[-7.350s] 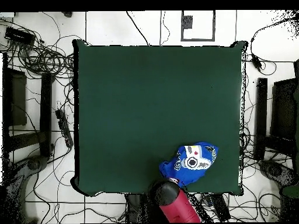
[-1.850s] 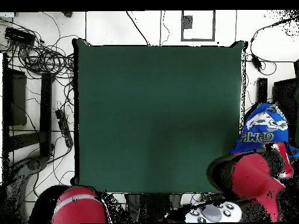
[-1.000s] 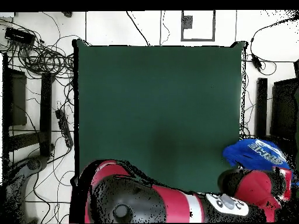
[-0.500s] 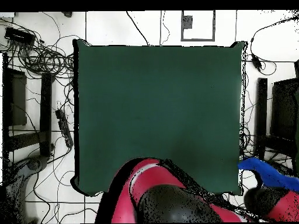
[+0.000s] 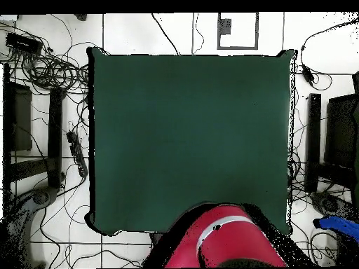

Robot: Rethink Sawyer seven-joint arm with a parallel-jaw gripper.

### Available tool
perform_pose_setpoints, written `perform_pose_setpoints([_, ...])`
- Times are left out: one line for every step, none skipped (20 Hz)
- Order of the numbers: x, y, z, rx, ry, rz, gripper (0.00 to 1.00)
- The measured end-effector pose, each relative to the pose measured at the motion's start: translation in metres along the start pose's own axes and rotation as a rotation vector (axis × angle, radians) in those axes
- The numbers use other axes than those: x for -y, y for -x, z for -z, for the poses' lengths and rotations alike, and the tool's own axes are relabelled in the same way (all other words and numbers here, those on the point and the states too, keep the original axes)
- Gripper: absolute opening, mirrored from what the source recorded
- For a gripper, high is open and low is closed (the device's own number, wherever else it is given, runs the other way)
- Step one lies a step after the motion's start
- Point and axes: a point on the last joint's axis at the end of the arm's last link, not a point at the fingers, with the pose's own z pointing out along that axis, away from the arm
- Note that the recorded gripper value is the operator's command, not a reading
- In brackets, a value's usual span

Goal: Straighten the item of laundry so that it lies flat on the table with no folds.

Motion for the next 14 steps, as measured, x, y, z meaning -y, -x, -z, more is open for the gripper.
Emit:
perform_pose_setpoints([-0.001,0.001,0.001,0.002,-0.001,0.001,0.0])
perform_pose_setpoints([-0.001,0.002,0.001,0.002,-0.003,0.003,0.0])
perform_pose_setpoints([-0.002,0.002,0.002,0.003,-0.005,0.004,0.0])
perform_pose_setpoints([-0.003,0.002,0.004,0.004,-0.01,0.009,0.0])
perform_pose_setpoints([-0.003,0.001,0.005,0.005,-0.013,0.012,0.0])
perform_pose_setpoints([-0.003,0.001,0.007,0.008,-0.022,0.015,0.0])
perform_pose_setpoints([-0.003,0.001,0.008,0.01,-0.03,0.018,0.0])
perform_pose_setpoints([-0.003,0.001,0.009,0.013,-0.037,0.019,0.0])
perform_pose_setpoints([-0.003,0.0,0.01,0.015,-0.046,0.021,0.0])
perform_pose_setpoints([-0.003,-0.001,0.01,0.016,-0.053,0.021,0.0])
perform_pose_setpoints([-0.003,-0.002,0.011,0.018,-0.061,0.022,0.0])
perform_pose_setpoints([-0.002,-0.003,0.011,0.02,-0.078,0.023,0.0])
perform_pose_setpoints([0.0,-0.008,0.014,0.018,-0.117,0.023,0.0])
perform_pose_setpoints([0.002,-0.012,0.016,0.015,-0.148,0.025,0.0])
